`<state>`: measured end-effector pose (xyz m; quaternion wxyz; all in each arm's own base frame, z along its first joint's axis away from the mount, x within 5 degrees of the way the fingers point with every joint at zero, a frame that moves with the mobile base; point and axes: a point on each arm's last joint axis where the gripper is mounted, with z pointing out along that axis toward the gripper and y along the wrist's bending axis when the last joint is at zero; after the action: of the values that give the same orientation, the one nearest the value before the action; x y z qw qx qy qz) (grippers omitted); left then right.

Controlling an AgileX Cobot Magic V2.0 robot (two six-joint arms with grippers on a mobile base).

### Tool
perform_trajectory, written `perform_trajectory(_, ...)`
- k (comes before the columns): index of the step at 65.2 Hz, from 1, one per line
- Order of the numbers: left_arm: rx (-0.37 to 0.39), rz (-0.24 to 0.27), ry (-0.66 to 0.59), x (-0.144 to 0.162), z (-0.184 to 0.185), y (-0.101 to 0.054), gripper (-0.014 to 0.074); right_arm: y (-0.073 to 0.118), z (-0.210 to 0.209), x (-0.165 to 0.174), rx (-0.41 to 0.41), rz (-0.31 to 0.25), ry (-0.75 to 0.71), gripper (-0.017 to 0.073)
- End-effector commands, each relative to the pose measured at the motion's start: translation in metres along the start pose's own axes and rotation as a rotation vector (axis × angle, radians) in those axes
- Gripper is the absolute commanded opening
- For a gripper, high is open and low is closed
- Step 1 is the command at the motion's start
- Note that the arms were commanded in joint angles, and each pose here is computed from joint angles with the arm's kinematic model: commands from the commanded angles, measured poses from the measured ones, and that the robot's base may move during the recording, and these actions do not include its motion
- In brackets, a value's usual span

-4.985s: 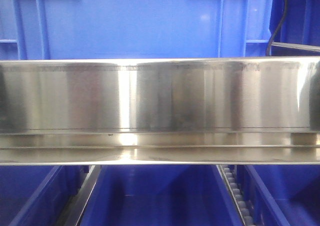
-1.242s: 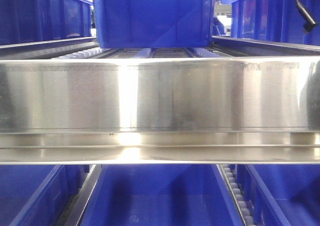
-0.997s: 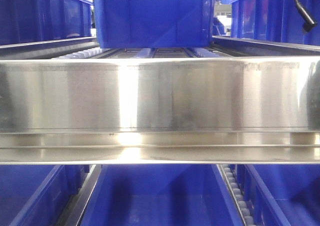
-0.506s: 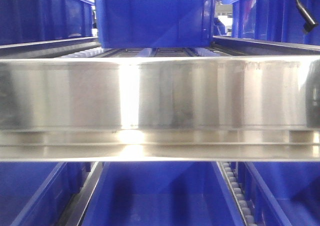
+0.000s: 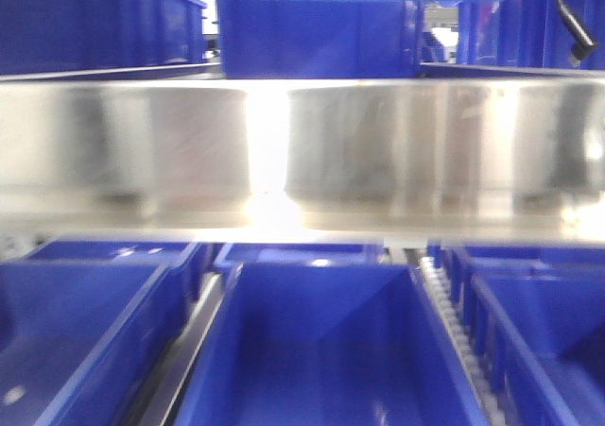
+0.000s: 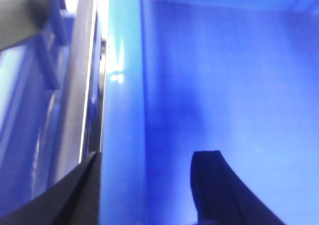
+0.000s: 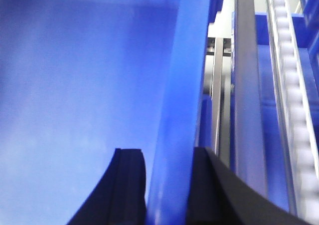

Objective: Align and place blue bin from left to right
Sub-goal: 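Hold the blue bin raised with both grippers while backing away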

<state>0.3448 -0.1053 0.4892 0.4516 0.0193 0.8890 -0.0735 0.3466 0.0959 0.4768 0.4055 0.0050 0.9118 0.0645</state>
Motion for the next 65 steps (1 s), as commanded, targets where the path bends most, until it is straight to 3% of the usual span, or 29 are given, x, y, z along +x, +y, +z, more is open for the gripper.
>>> perform_trajectory(1,0.105,0.028,-0.214,-0.0201,-0.0271,-0.0097,-0.0111,-0.0045,-0.0094,-0.0122,0.019,-0.032,-0.120,-0.0153)
perform_trajectory(22,0.131,0.025,-0.323,-0.0296,-0.0300,-0.0120,-0.0111,-0.0045,-0.0094,-0.0122,0.019,-0.032,-0.120,-0.0153)
perform_trajectory(65,0.132,0.025,-0.328,-0.0300,-0.0302,-0.0121,-0.0111,-0.0045,-0.0094,-0.0122,0.019,-0.032,-0.120,-0.0153)
